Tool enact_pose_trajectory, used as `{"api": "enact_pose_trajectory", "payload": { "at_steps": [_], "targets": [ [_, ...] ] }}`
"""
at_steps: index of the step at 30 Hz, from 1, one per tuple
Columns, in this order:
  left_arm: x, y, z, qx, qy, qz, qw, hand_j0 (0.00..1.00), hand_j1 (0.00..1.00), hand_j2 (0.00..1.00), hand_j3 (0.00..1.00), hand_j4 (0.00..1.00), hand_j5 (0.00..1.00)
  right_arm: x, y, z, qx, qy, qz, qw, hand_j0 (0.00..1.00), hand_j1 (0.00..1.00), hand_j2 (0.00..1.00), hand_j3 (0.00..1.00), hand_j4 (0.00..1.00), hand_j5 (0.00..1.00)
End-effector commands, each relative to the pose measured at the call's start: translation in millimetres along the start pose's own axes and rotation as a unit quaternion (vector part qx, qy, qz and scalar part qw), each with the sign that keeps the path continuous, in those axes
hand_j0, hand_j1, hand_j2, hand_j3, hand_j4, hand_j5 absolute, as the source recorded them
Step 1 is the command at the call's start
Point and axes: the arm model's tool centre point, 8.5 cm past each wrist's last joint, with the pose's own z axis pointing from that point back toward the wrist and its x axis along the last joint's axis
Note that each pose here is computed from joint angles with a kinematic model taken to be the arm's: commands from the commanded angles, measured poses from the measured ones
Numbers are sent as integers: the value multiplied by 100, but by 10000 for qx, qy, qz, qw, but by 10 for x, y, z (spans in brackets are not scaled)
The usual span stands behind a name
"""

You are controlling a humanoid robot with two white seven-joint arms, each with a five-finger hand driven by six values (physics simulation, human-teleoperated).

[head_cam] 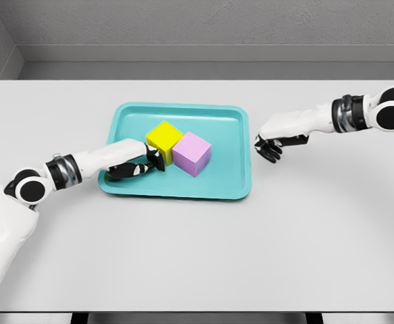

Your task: Push two cubes

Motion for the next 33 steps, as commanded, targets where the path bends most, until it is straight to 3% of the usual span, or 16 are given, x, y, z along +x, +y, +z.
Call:
{"api": "enact_pose_trajectory", "payload": {
  "at_steps": [1,26,31,33],
  "targets": [
    [-3,-5,-1,7,-6,38,10000,44,44,44,44,44,44,27,-10,-14,-9,-41,9,10000,10,10,10,10,10,10],
    [-2,14,-55,-42,-24,31,10000,44,44,44,44,44,44,162,-66,-116,77,-222,197,9995,10,10,10,10,10,10],
    [88,149,3,178,-216,23,9996,44,44,44,44,44,44,175,-104,-134,104,-228,249,9994,11,11,11,11,11,11],
    [92,344,298,280,-225,-126,9993,44,44,44,44,44,44,146,-114,-93,66,-176,231,9996,11,11,11,11,11,11]
  ]
}}
